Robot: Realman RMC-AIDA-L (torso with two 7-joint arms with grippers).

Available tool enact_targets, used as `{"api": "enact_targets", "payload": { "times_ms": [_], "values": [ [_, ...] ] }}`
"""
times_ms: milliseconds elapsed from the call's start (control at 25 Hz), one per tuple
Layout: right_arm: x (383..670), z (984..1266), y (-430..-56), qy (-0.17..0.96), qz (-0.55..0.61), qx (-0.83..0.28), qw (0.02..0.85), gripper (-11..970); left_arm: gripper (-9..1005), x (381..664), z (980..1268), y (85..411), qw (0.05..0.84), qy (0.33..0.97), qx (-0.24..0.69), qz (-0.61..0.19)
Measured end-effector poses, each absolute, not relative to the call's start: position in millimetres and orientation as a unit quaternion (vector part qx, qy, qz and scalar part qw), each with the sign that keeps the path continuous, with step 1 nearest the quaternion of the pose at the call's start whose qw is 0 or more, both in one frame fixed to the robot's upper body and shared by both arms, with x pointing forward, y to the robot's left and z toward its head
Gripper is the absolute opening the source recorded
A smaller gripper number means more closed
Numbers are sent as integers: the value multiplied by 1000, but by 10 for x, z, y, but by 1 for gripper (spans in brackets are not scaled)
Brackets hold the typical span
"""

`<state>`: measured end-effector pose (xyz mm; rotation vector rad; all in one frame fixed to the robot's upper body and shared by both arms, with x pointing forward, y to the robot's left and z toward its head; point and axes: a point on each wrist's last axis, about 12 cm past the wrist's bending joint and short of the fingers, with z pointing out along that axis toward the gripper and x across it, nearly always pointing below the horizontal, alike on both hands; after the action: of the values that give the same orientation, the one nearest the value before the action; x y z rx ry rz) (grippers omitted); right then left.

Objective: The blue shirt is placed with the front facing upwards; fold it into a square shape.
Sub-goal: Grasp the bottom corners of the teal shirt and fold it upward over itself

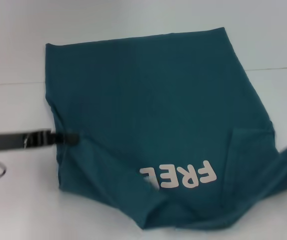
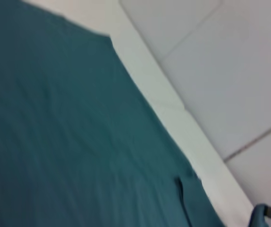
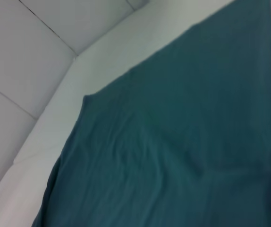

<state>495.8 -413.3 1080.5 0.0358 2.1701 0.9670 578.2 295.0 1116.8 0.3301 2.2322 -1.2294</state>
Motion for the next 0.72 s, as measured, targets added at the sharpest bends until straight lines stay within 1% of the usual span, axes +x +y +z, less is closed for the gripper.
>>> {"api": "enact_targets", "payload": {
  "times_ms": [200,360,720],
  "values": [
    [5339,10878,-3976,849,360,-5,386,31,1,6095,11266,2809,327,830,99,-441],
    [5611,10885,-3828,858,333,-17,391,31,1,6276,11291,2735,363,826,70,-427],
    [6174,10989,-3499,873,255,-55,413,31,0,6514,11319,2636,416,819,32,-393]
  ]
}}
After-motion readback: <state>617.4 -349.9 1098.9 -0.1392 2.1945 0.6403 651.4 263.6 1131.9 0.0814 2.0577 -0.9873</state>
